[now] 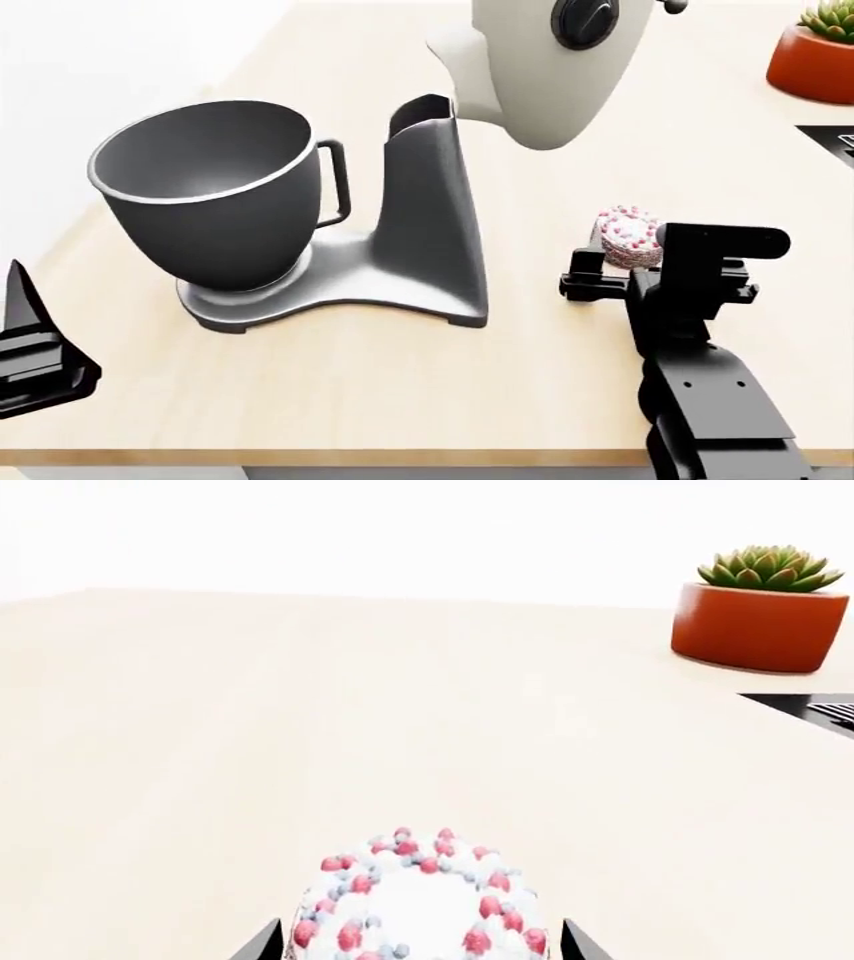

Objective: Place the cake in the stand mixer bowl.

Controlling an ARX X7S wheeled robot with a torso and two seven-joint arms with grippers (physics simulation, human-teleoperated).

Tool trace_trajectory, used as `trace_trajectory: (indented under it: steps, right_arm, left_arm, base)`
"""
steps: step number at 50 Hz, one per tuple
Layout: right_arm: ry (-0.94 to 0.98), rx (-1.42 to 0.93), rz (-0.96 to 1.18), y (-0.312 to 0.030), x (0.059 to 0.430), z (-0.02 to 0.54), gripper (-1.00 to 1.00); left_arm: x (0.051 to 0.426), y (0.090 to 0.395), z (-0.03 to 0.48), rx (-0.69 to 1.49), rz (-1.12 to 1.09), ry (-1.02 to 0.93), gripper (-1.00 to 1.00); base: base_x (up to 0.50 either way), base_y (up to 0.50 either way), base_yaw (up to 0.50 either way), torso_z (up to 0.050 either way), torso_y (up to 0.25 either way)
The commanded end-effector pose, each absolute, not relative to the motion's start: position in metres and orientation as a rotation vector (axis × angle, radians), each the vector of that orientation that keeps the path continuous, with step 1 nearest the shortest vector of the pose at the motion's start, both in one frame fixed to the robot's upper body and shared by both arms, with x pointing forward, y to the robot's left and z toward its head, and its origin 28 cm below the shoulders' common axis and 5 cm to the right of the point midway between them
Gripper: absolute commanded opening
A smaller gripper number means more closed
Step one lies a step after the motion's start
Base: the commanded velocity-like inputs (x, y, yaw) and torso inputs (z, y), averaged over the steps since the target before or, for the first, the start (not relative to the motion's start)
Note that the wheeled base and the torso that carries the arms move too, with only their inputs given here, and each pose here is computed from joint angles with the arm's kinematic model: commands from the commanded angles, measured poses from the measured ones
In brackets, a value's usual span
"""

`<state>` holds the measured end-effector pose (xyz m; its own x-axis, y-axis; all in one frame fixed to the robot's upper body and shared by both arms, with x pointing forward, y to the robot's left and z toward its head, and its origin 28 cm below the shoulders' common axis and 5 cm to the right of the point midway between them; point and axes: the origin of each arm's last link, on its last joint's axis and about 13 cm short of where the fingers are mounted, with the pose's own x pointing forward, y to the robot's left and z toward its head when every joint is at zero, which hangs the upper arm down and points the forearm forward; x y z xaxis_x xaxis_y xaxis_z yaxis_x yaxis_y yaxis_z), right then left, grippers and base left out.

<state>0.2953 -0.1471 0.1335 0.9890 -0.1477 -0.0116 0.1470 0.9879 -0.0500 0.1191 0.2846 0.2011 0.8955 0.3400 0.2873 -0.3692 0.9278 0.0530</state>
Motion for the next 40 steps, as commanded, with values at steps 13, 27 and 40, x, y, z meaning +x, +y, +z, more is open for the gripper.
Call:
trace_trajectory:
  steps: [13,27,40]
  right_arm:
    - [0.144,-0.116,-0.121,-0.146,0.294,0.112,1.0]
    - [0.208,-0.113,-0.086,-0.143,0.293,0.11,-1.0]
    - [0.116,-0.106,-0.1,-0.144,0.286,0.125,-1.0]
  left_arm:
    - [0.12,0.284,0.2,0.105,0.366,-0.272,1.0]
    - [0.12,0.284,0.199,0.103,0.364,-0.268,1.0]
    - [0.12,0.284,0.199,0.101,0.365,-0.267,1.0]
  base:
    - [0.0,0.0,0.0,-0.001,0.0]
    - [0.0,0.0,0.0,-0.001,0.0]
    - [0.0,0.0,0.0,-0.001,0.0]
